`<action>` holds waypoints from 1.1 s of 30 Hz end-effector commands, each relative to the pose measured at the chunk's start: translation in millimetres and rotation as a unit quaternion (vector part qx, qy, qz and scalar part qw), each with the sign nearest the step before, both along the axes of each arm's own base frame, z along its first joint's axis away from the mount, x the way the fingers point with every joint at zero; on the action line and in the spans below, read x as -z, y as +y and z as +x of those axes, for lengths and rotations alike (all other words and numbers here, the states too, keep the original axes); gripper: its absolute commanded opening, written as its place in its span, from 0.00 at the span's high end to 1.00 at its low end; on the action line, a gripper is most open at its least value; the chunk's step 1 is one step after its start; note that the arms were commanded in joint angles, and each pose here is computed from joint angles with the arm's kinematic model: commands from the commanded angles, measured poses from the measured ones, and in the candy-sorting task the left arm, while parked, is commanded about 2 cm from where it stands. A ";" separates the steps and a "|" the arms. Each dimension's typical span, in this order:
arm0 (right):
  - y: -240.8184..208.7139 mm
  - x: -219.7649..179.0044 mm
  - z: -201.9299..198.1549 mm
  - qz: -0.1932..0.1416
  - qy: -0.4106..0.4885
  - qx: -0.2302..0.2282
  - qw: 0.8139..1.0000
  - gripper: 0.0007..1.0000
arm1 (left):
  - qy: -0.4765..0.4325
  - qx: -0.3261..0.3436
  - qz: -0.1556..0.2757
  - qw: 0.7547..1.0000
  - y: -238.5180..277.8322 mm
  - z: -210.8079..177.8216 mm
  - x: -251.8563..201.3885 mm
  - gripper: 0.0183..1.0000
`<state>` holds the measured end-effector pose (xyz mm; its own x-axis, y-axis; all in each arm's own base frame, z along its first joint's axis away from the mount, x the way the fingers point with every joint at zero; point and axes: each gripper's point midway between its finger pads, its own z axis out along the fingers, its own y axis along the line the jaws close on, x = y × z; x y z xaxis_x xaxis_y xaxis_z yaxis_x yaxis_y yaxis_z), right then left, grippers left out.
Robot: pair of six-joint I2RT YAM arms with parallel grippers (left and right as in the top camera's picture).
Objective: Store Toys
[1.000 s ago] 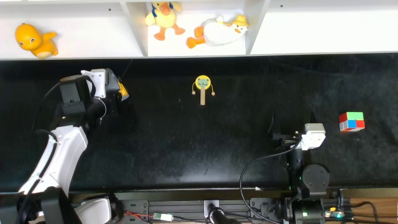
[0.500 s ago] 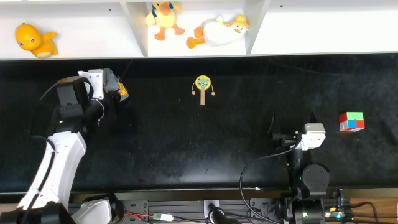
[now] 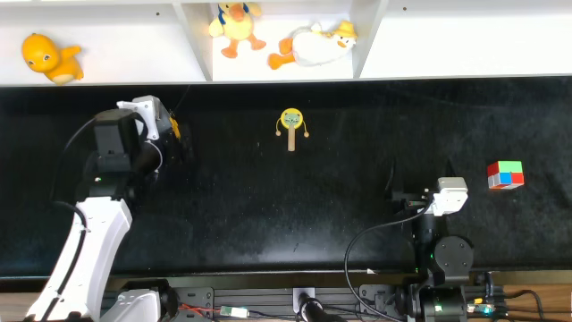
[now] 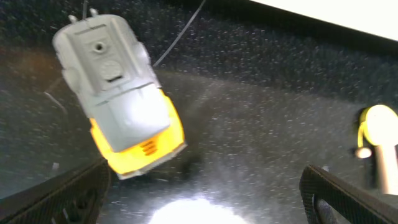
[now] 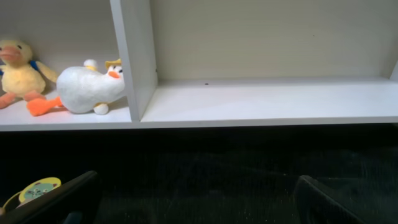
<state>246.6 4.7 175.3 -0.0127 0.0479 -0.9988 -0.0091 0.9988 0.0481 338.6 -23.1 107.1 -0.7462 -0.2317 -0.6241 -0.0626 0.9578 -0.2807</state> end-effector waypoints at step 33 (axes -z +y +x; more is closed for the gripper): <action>0.9 3.2 0.2 0.004 -0.001 -0.003 1.000 0.00 | 0.023 -0.207 0.009 0.978 32.9 31.2 22.6 0.00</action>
<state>246.5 4.7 175.1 -0.0135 0.0479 -0.9988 -0.0091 0.9988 0.0480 359.3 8.2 77.8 -0.6466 -0.4996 -0.5765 -0.4450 0.8608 -0.2470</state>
